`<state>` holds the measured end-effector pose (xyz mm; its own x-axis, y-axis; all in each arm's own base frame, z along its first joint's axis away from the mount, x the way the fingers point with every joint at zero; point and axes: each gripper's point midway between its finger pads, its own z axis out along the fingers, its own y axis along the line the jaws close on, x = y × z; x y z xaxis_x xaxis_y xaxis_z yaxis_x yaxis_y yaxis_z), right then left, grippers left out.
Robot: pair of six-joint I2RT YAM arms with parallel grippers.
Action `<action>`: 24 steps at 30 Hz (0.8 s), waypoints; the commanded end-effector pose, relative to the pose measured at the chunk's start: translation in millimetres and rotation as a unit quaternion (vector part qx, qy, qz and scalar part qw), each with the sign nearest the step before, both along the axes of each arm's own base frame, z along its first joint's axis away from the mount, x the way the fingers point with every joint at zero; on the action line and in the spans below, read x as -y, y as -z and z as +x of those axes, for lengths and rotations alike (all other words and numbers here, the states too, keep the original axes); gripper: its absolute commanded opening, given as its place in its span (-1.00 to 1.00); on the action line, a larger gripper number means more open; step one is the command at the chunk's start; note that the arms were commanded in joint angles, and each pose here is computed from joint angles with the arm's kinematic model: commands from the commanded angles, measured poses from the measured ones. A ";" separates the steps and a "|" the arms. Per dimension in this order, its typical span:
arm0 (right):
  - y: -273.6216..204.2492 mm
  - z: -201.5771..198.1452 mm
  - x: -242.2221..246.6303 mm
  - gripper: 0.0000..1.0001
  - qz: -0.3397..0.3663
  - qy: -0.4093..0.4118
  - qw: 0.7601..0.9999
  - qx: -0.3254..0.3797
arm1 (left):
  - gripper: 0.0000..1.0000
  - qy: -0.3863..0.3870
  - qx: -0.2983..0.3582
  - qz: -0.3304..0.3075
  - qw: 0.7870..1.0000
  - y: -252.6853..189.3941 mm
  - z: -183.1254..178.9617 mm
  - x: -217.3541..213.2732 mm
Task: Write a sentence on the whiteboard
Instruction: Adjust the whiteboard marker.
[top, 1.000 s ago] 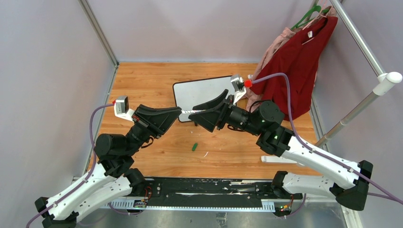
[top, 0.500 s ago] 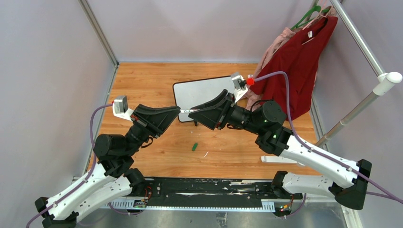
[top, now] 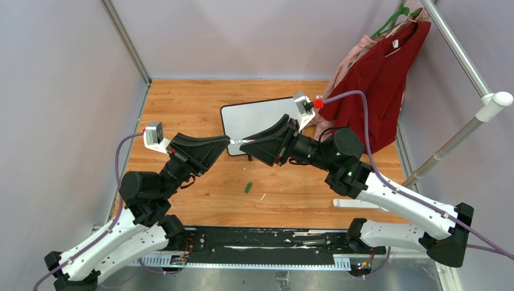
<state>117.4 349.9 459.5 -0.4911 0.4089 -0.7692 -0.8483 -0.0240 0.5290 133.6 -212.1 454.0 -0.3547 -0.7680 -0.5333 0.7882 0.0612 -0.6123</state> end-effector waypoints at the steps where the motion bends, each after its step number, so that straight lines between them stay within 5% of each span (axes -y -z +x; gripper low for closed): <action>1: -32.0 -9.0 12.3 -0.21 0.038 0.000 0.999 0.024 | -1.00 0.004 0.011 -0.008 1.000 -6.6 -4.2 -1.3; 11: -26.5 -2.0 16.5 -0.08 0.015 0.029 0.999 0.029 | -1.00 0.011 0.013 -0.001 1.000 -4.7 -4.7 2.8; 24: -24.4 -2.8 15.7 -0.31 0.007 0.027 0.999 0.033 | -1.00 0.012 0.011 0.003 1.000 -2.6 -3.4 5.2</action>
<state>122.4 342.6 459.4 -0.4540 0.4041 -0.7941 -0.8574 0.0445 0.5128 133.5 -218.2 449.9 -0.3695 -0.7499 -0.5487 0.7894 0.0582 -0.6112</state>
